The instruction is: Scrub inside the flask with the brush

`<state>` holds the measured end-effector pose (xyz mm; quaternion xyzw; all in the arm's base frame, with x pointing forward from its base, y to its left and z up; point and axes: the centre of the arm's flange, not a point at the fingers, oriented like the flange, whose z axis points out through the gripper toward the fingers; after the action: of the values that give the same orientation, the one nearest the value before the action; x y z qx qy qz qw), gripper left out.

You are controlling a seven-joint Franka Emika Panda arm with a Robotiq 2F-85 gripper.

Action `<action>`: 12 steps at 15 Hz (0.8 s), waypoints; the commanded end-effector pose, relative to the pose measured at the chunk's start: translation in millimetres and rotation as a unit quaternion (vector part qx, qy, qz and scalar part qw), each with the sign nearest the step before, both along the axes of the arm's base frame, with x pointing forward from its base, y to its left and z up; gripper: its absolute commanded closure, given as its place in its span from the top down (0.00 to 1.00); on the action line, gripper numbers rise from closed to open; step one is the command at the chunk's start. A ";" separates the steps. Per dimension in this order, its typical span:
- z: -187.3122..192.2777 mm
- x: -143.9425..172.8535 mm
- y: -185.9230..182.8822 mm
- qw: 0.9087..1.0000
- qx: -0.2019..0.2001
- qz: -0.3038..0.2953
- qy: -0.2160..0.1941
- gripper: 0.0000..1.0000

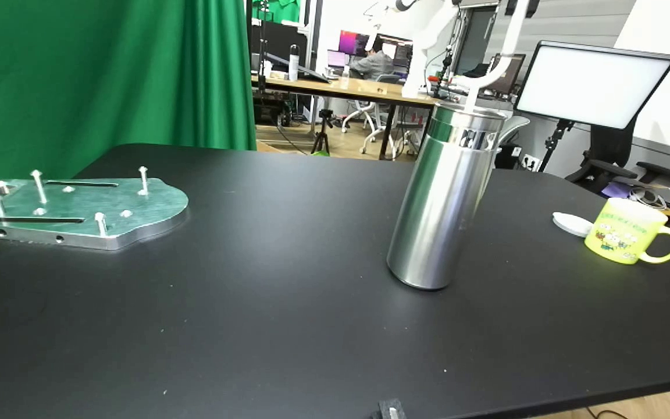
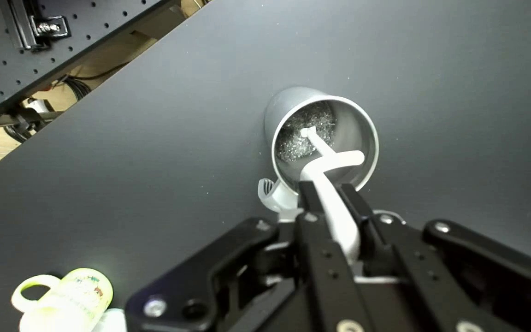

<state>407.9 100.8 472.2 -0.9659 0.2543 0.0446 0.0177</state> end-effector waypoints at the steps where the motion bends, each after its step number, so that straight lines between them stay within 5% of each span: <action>1: 43.9 -31.3 7.4 1.000 -0.015 0.002 -0.024 0.04; 5: 64.2 -43.3 3.2 0.999 -0.014 0.002 -0.045 0.04; 12: 14.9 7.6 -30.6 0.998 0.028 -0.045 -0.043 0.04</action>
<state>388.4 81.7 510.0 -0.9601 0.2763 -0.0095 0.0416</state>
